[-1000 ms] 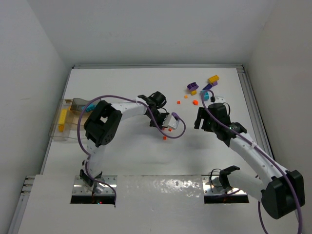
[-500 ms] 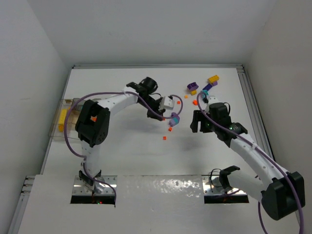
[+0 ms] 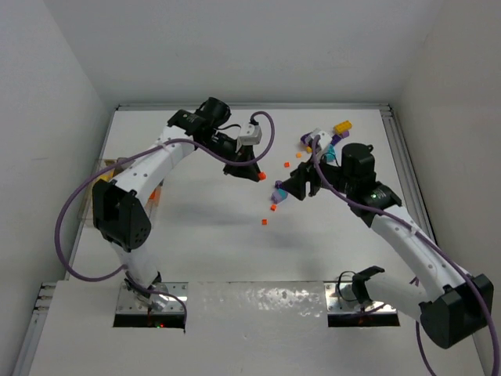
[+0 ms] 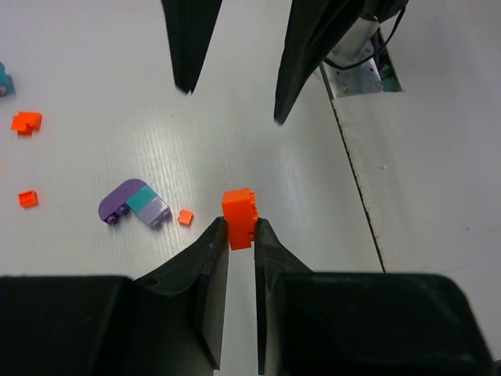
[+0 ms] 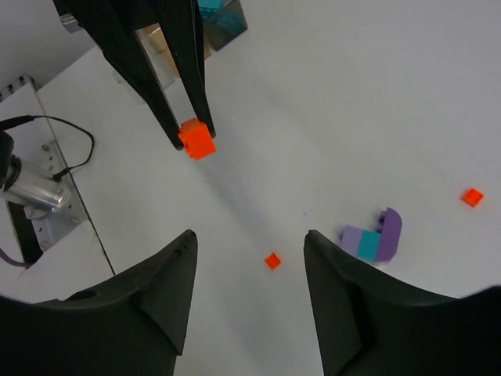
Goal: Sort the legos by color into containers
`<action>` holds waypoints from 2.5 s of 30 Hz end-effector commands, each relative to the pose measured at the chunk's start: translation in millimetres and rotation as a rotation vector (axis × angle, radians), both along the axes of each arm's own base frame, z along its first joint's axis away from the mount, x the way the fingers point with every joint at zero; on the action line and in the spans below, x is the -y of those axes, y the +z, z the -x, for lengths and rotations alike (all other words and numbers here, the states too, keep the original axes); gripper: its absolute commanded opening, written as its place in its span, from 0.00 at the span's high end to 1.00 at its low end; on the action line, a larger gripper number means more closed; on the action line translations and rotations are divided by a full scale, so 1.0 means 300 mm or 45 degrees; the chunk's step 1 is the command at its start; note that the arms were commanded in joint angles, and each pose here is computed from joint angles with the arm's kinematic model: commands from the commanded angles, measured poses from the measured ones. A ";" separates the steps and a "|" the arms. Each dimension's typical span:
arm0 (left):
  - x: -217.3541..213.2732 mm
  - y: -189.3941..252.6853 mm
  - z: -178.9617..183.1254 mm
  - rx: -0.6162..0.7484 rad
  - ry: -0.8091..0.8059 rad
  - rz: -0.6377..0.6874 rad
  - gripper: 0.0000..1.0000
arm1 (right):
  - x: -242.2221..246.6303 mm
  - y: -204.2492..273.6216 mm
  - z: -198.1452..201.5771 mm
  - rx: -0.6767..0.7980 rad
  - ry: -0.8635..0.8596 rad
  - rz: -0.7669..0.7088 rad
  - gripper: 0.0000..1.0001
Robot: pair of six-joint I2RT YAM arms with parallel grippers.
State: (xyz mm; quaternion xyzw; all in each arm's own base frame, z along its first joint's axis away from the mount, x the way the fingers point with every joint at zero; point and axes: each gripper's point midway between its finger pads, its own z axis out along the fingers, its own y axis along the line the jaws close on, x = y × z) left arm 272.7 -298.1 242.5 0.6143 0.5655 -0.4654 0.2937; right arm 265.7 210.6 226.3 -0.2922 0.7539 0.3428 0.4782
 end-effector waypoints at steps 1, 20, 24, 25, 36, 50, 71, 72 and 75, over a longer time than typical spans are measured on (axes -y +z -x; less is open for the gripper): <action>0.009 0.120 0.050 0.059 -0.013 0.112 1.00 | -0.096 0.113 -0.019 0.145 0.132 -0.082 0.43; 0.029 0.119 0.080 0.149 -0.045 0.102 1.00 | -0.245 0.172 -0.023 0.154 0.295 -0.166 0.52; 0.034 0.121 0.082 0.142 -0.048 0.107 1.00 | -0.260 0.154 -0.030 0.129 0.298 -0.159 0.63; 0.033 0.122 0.084 0.141 -0.047 0.107 1.00 | -0.261 0.153 -0.034 0.118 0.291 -0.162 0.67; 0.000 0.071 0.094 0.179 -0.044 0.030 1.00 | -0.236 0.133 -0.035 0.130 0.231 -0.148 0.98; -0.133 -0.068 -0.048 -0.014 0.351 -0.182 1.00 | -0.116 0.039 -0.067 0.138 -0.012 0.036 0.37; -1.402 -0.389 -0.285 -0.314 2.205 -0.776 1.00 | -0.080 -0.078 -0.081 0.052 -0.112 0.089 0.27; -1.409 -0.419 -0.273 -0.304 2.207 -0.803 1.00 | -0.080 -0.079 -0.082 0.054 -0.112 0.094 0.27; -1.427 -0.446 -0.250 -0.233 2.163 -0.877 1.00 | -0.075 -0.081 -0.083 0.051 -0.118 0.102 0.27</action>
